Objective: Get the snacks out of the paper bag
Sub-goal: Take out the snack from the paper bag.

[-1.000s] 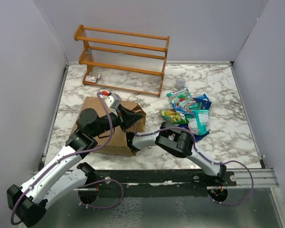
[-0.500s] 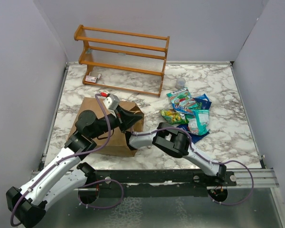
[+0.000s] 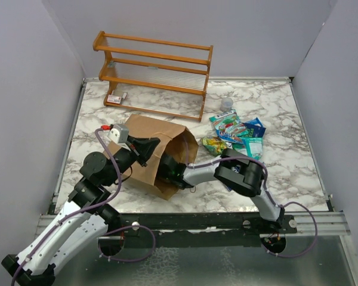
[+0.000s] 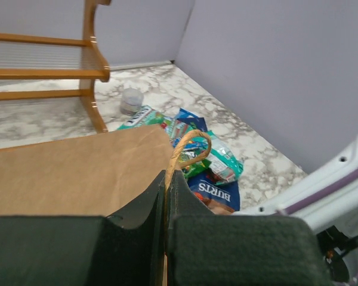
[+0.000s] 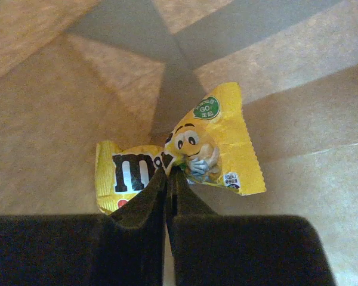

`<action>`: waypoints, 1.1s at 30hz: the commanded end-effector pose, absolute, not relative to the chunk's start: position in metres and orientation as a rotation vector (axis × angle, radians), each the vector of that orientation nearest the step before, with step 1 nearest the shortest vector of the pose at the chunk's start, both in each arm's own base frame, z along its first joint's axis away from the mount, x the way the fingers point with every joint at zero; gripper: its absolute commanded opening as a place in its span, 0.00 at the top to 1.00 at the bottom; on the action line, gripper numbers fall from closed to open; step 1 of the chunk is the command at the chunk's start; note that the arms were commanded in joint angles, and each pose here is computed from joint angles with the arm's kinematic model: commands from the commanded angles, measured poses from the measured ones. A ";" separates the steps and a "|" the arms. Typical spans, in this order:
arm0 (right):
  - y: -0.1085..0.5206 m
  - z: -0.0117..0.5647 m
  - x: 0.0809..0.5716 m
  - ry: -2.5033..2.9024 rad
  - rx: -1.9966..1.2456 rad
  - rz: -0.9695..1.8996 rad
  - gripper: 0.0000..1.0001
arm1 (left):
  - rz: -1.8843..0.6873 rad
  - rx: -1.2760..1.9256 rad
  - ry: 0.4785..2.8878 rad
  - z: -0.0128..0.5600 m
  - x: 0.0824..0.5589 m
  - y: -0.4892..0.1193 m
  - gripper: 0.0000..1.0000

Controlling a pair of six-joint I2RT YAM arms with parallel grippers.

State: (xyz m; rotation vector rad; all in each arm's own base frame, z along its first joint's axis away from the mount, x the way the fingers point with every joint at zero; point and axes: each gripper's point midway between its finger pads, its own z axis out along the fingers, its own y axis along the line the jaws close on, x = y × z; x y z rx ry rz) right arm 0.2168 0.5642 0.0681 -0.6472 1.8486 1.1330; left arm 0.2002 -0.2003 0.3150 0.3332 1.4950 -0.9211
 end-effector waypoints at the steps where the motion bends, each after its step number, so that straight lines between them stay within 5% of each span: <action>1: 0.534 0.102 0.214 1.806 -0.560 1.149 0.99 | -0.800 0.201 1.501 0.315 0.215 -0.176 1.00; 24: 0.481 0.119 0.169 1.890 -0.522 1.159 0.99 | -0.714 0.071 1.563 0.310 0.245 -0.172 1.00; 33: 0.404 0.189 0.205 1.738 -0.462 0.797 0.99 | -0.664 0.089 1.566 0.318 0.234 -0.157 1.00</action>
